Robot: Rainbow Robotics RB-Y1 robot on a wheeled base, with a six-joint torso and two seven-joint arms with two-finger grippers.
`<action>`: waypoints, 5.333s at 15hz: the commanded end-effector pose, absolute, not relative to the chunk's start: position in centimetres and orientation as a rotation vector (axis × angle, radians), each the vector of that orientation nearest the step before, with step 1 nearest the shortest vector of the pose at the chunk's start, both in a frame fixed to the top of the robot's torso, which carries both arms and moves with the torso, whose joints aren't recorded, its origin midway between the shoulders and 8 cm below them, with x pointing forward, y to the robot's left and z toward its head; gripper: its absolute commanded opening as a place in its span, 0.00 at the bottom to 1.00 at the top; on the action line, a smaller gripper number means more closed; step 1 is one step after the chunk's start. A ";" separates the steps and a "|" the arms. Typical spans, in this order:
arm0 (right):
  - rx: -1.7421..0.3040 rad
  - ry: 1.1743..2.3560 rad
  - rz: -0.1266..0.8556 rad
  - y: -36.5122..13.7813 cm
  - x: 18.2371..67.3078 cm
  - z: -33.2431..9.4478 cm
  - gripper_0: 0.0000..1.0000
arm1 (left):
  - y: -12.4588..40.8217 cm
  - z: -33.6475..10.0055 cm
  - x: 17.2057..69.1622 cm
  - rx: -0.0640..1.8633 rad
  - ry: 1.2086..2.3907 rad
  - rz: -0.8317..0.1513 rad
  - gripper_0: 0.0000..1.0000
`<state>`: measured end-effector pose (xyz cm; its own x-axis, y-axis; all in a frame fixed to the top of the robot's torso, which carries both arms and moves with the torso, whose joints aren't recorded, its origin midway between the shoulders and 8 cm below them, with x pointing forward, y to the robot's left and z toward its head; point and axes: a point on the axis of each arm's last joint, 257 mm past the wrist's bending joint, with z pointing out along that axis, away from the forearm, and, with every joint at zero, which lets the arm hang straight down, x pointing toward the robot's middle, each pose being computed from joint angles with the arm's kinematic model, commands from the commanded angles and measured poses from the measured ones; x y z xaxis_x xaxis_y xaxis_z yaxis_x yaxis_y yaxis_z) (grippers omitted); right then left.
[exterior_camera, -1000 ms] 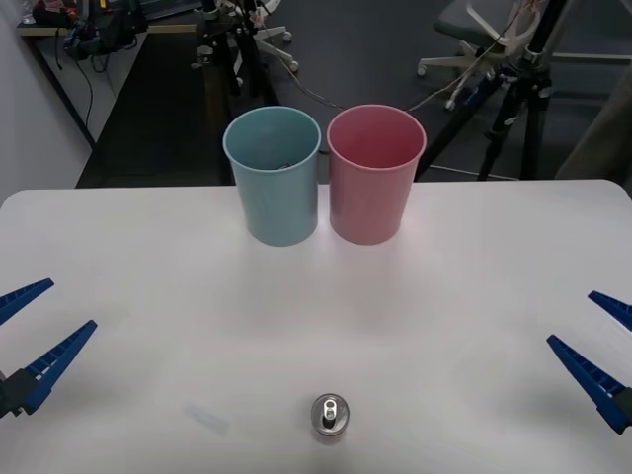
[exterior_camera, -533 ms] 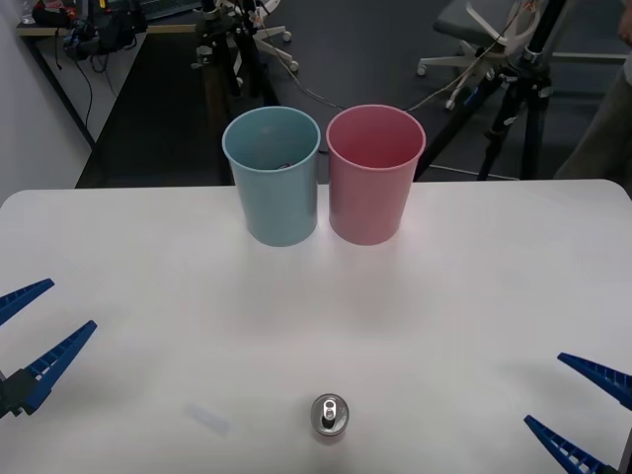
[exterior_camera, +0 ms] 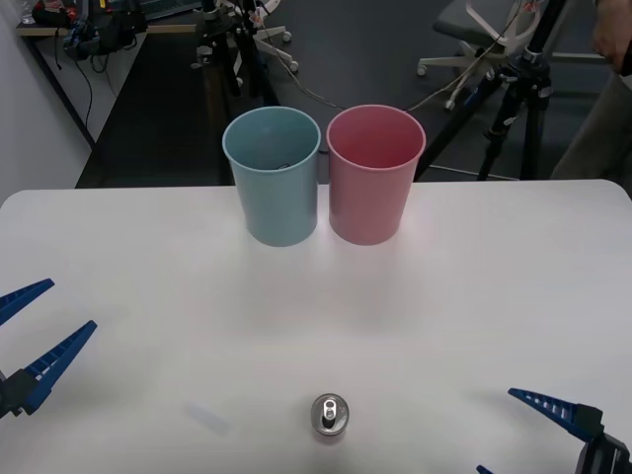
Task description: Grasp the object on the table and drop it into the matching bin: aluminum can to the light blue bin, PET bottle to the pink bin.
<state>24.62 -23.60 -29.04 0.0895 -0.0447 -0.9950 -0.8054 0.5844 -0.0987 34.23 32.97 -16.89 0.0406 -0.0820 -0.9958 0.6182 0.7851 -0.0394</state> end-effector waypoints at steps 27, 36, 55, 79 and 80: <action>-0.869 1.367 0.728 -4.7 27.8 -34.1 1.00 | 33.0 -16.9 34.2 0.465 1.441 -0.567 1.00; -0.897 1.369 0.706 -1.1 29.1 -34.3 1.00 | 33.0 -16.9 34.2 0.465 1.441 -0.567 1.00; -0.877 1.338 0.700 -0.6 30.3 -32.8 0.00 | 33.0 -16.9 34.2 0.465 1.441 -0.567 1.00; -0.529 1.155 0.610 0.9 45.3 -4.4 0.00 | 33.0 -16.9 34.2 0.465 1.441 -0.567 1.00; -0.517 1.150 0.614 1.2 46.1 -3.7 0.00 | 33.0 -16.9 34.2 0.465 1.441 -0.567 1.00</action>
